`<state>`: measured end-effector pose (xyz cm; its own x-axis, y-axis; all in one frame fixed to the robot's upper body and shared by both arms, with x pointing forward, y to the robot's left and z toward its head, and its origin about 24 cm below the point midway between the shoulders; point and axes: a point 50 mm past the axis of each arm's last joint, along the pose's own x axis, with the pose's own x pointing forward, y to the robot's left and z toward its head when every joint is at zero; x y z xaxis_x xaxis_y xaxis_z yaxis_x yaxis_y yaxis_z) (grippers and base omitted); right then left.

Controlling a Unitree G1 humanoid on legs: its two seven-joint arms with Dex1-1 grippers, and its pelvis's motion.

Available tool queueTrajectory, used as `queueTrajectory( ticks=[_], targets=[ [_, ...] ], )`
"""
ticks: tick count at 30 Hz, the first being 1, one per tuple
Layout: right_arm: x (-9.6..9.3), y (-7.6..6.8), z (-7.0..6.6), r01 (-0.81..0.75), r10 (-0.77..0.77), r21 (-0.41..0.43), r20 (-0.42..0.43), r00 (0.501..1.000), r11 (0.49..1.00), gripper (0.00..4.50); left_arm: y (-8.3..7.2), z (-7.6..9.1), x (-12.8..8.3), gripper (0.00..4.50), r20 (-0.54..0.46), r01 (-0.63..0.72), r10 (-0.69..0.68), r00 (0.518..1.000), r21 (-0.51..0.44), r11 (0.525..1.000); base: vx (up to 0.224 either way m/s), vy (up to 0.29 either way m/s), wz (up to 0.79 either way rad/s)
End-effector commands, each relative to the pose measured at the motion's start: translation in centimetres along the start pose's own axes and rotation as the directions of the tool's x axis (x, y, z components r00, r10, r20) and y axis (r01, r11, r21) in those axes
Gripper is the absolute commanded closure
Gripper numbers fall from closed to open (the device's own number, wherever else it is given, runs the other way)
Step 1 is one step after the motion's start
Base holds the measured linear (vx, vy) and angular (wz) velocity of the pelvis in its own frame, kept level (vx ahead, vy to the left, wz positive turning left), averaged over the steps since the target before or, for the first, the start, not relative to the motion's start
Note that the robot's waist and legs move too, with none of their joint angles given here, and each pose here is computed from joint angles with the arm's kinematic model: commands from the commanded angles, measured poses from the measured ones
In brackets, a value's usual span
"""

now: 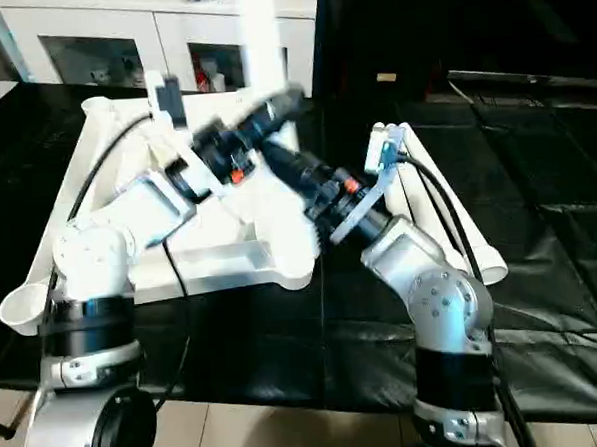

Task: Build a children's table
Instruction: Pick table leg

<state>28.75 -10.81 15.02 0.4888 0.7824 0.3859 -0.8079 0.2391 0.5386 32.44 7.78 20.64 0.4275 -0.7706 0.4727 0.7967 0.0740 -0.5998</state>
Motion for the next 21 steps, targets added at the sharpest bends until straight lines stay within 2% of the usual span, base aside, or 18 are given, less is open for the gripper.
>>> queueTrajectory(
  ticks=[1, 3, 4, 8, 9, 16, 18, 21],
  targets=[
    [0.0, 0.9, 0.4, -0.084, 0.084, 0.014, 0.005, 0.996, 0.996, 2.68, -0.9, 0.3, 0.1, 0.39, -0.006, 0.127, -0.128, 0.992, -0.032, 0.991, 0.0, 0.0, 0.0],
    [-0.2, 1.3, 0.6, -0.136, 0.135, 0.041, 0.015, 0.991, 0.99, 2.68, -1.5, 0.2, -0.1, 0.71, -0.041, 0.219, -0.222, 0.974, -0.054, 0.974, 0.0, 0.0, 0.0],
    [-0.3, 1.5, 0.6, -0.162, 0.162, 0.056, 0.015, 0.987, 0.985, 2.68, -2.1, 0.2, -0.3, 0.71, -0.061, 0.281, -0.285, 0.957, -0.07, 0.957, 0.0, 0.0, 0.0],
    [-0.5, 1.7, 0.5, -0.198, 0.198, 0.066, -0.002, 0.98, 0.978, 2.68, -2.9, 0.4, -0.3, 0.94, -0.074, 0.374, -0.383, 0.921, -0.107, 0.921, 0.0, 0.0, 0.0],
    [-0.5, 1.8, 0.5, -0.201, 0.202, 0.067, -0.004, 0.979, 0.977, 2.68, -2.9, 0.4, -0.3, 1.14, -0.076, 0.382, -0.391, 0.917, -0.111, 0.917, 0.0, 0.0, 0.0],
    [-1.0, 2.6, 0.7, -0.277, 0.28, 0.068, -0.042, 0.959, 0.959, 2.68, -3.7, 1.1, -0.6, 1.59, -0.051, 0.534, -0.553, 0.832, -0.2, 0.821, 0.0, 0.0, 0.0],
    [-1.0, 2.7, 0.7, -0.279, 0.282, 0.067, -0.044, 0.958, 0.958, 2.68, -3.7, 1.2, -0.6, 1.61, -0.052, 0.541, -0.562, 0.826, -0.208, 0.815, 0.0, 0.0, 0.0],
    [-1.2, 2.7, 0.8, -0.286, 0.289, 0.062, -0.047, 0.956, 0.956, 2.68, -3.7, 1.2, -0.6, 1.98, -0.065, 0.563, -0.59, 0.805, -0.232, 0.793, 0.0, 0.0, 0.0]
  ],
)
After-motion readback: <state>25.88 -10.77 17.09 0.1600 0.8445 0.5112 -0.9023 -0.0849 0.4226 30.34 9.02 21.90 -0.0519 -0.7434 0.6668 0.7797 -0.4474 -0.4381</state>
